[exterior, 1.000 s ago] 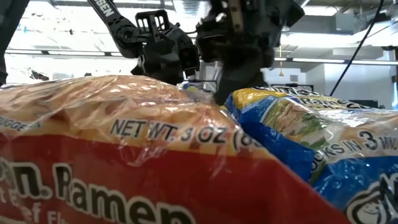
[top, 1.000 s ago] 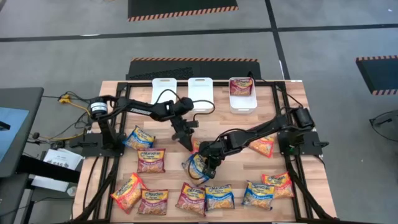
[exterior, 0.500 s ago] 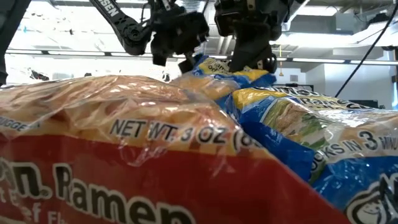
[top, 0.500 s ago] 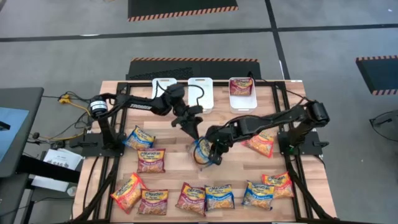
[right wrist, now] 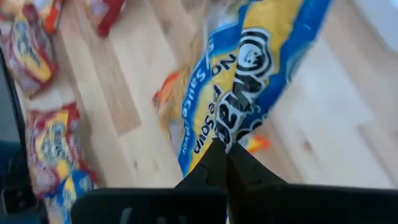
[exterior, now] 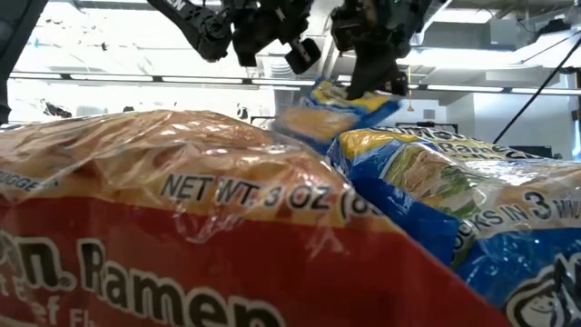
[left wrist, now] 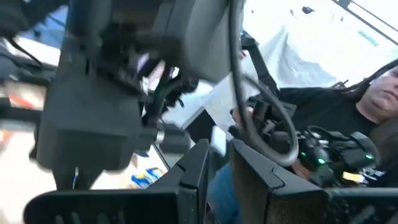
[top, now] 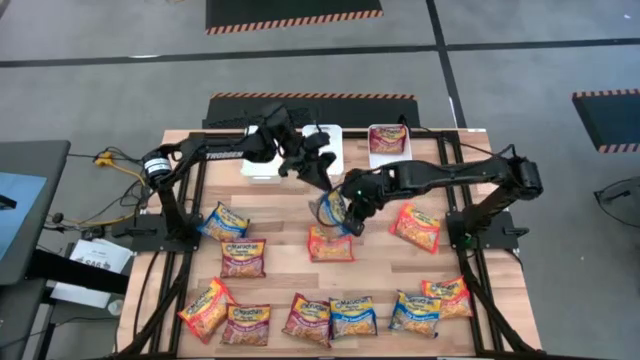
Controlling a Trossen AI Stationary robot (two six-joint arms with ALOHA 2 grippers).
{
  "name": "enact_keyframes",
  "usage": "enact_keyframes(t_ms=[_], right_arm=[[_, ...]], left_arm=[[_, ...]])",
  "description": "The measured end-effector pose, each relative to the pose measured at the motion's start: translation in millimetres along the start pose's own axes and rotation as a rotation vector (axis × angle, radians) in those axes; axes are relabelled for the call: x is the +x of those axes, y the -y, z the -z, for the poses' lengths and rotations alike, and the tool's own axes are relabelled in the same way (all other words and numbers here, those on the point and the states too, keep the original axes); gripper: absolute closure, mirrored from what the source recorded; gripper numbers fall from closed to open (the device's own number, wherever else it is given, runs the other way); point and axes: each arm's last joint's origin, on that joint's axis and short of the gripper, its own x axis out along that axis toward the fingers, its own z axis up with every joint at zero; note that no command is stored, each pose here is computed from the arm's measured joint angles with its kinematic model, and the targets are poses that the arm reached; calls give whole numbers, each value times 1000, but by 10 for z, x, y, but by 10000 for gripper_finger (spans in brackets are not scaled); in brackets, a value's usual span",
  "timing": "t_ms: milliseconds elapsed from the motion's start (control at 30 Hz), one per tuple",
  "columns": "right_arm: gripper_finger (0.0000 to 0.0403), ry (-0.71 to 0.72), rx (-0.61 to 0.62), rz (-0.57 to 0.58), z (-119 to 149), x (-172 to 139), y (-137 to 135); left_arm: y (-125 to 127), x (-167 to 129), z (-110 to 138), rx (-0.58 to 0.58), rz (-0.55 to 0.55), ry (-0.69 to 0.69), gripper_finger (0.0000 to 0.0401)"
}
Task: Sort Maruchan noodles
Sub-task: Put the blue noodle pack into the middle white bin
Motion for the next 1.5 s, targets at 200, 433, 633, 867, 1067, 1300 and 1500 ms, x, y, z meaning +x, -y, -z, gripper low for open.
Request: enact_keyframes(t_ms=[200, 433, 633, 867, 1067, 1300, 1500], right_arm=[[398, 28, -17, 43, -104, -141, 258], [398, 85, -44, 92, -251, -280, 618], [398, 138, -104, 143, -420, -413, 877], [398, 247, -197, 212, -670, -645, 1146], [398, 332, -274, 285, -805, -855, 1366], [398, 430, -362, 347, -904, -956, 1502], [398, 540, -451, 394, -1007, -1030, 1517]], left_arm=[[82, -215, -229, 69, -42, 55, 350], [153, -469, -356, 116, -103, 123, 354], [434, -748, -477, 203, -162, 185, 367], [790, -962, -563, 266, -204, 224, 371], [1060, -1052, -599, 316, -224, 239, 371], [1355, -1135, -616, 345, -249, 261, 372], [1581, -1172, -618, 355, -258, 278, 372]])
